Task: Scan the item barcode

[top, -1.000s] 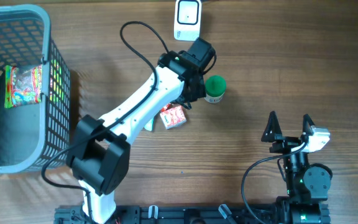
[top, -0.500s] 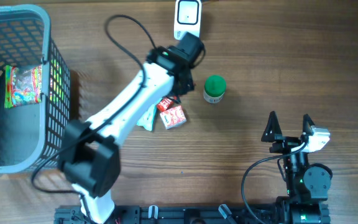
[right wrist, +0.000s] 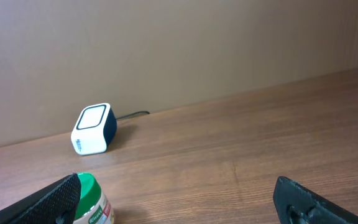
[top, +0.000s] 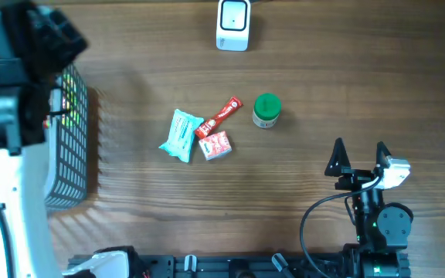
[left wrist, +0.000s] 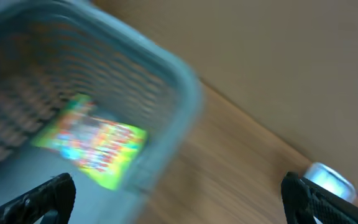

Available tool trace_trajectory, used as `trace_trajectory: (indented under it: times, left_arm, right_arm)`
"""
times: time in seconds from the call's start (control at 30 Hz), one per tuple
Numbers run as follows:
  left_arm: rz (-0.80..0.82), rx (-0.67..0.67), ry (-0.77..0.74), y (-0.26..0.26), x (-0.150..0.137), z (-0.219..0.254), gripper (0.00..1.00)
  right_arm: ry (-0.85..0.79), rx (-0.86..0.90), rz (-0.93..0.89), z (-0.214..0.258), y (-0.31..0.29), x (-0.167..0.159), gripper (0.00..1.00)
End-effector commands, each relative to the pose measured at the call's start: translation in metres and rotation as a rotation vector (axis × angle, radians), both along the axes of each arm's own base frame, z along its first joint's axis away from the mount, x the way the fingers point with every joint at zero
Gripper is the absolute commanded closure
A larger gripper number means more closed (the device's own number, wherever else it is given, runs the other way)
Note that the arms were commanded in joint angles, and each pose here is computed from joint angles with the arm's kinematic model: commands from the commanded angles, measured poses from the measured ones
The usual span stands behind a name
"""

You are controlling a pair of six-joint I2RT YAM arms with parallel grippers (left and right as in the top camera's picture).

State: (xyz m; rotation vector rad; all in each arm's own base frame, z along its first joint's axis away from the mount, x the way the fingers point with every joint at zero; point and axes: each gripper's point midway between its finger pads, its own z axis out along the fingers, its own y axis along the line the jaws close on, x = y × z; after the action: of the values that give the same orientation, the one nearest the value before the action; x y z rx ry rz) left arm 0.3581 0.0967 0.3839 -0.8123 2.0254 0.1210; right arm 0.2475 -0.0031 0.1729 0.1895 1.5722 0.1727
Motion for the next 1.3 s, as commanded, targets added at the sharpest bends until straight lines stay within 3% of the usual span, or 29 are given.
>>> trace_trajectory:
  times: [0.0,0.1,0.17,0.57,0.8,1.07,1.1,1.13,1.2,1.23,1.27]
  left_arm:
    - [0.284,-0.128,0.050,0.063,-0.020,-0.032,0.00]
    - [0.618,-0.350,0.030,0.104,-0.041,-0.068,0.00]
    - [0.707,-0.430,0.041,0.123,-0.040,-0.090,0.00]
    - [0.807,-0.596,0.327,0.172,0.033,-0.292,0.00]
    - [0.790,-0.617,0.370,0.170,0.051,-0.343,0.00]
    - [0.769,-0.635,0.470,0.146,0.049,-0.368,0.00]
    - [0.766,-0.635,0.480,0.144,0.048,-0.369,0.03]
    - [0.765,-0.635,0.488,0.142,0.047,-0.369,0.19]
    - [0.771,-0.638,0.516,0.139,0.041,-0.370,0.76]
    - [0.774,-0.640,0.526,0.138,0.038,-0.370,0.95]
    - [0.778,-0.642,0.535,0.137,0.036,-0.368,0.96]
  right_arm:
    - [-0.007,0.008,-0.005,0.001,0.000,0.000,0.00]
    - [-0.007,0.008,-0.005,0.001,0.000,0.000,0.00]
    - [-0.007,0.008,-0.005,0.001,0.000,0.000,0.00]
    - [-0.007,0.009,-0.005,0.001,0.000,0.000,0.00]
    - [-0.007,0.008,-0.005,0.001,0.000,0.000,0.00]
    - [-0.007,0.009,-0.005,0.001,0.000,0.000,0.00]
    - [-0.007,0.008,-0.005,0.001,0.000,0.000,0.00]
    - [-0.007,0.008,-0.005,0.001,0.000,0.000,0.00]
    - [-0.007,0.008,-0.005,0.001,0.000,0.000,0.00]
    - [-0.007,0.009,-0.005,0.001,0.000,0.000,0.00]
    - [-0.007,0.008,-0.005,0.001,0.000,0.000,0.00]
